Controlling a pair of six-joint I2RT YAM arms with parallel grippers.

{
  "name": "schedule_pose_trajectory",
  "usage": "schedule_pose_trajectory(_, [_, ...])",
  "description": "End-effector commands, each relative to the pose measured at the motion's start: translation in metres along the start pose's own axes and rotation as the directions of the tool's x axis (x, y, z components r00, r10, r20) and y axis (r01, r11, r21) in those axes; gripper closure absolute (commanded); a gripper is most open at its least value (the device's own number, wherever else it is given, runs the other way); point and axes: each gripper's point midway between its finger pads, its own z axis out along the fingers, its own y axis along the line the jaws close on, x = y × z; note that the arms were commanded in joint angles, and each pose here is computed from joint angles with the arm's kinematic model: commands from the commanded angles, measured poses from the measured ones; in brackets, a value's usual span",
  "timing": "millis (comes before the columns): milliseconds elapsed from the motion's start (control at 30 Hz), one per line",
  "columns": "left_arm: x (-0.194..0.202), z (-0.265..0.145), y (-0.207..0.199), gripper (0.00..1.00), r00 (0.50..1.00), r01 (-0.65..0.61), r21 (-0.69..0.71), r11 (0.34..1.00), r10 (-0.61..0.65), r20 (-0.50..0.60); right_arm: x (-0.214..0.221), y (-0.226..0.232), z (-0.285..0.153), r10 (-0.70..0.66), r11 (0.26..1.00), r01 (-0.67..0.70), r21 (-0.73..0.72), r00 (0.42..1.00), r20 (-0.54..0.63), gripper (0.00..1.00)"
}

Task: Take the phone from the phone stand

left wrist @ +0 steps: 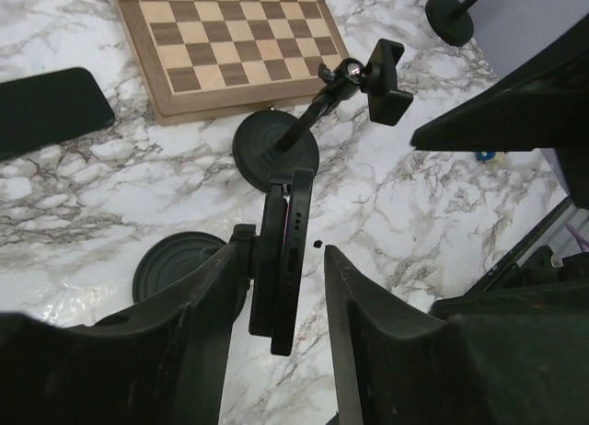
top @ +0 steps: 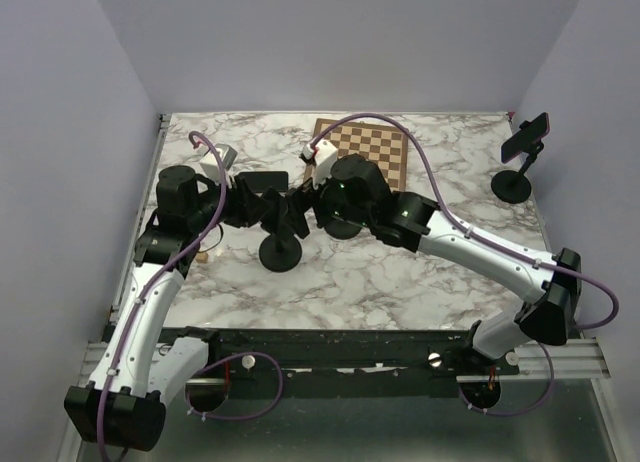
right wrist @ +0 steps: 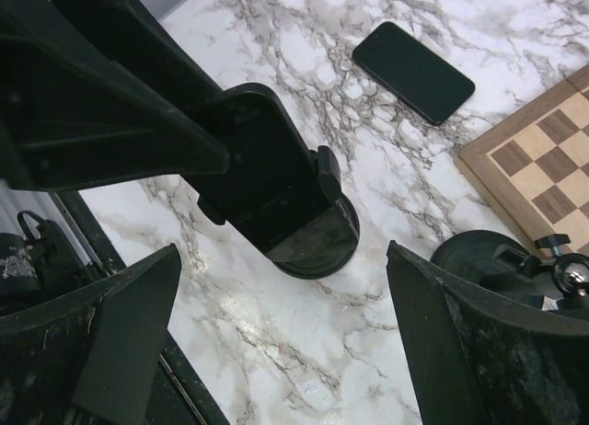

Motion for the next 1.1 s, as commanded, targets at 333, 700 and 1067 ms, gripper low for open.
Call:
schedule_pose_trajectory(333, [0.004,0.021,-0.064,0.99,0.998,0.047,0.369,0.928,-0.025,-0.065,-0.037,-0.030,-0.060,0.021,0.986,-0.051,0.160,0.982,0.186,0.00])
schedule_pose_trajectory(700, [0.008,0.048,-0.086,0.65,0.985,0.017,0.427,0.904,0.057,-0.161,-0.013,-0.030,-0.061,-0.003,0.988,-0.011,0.153,0.996,0.089,0.00])
schedule_pose_trajectory(1067, [-0.011,0.012,-0.060,0.28,0.994,-0.103,0.172,0.980,0.094,0.059,0.012,-0.041,-0.067,0.011,0.973,-0.002,0.230,0.999,-0.038,0.00])
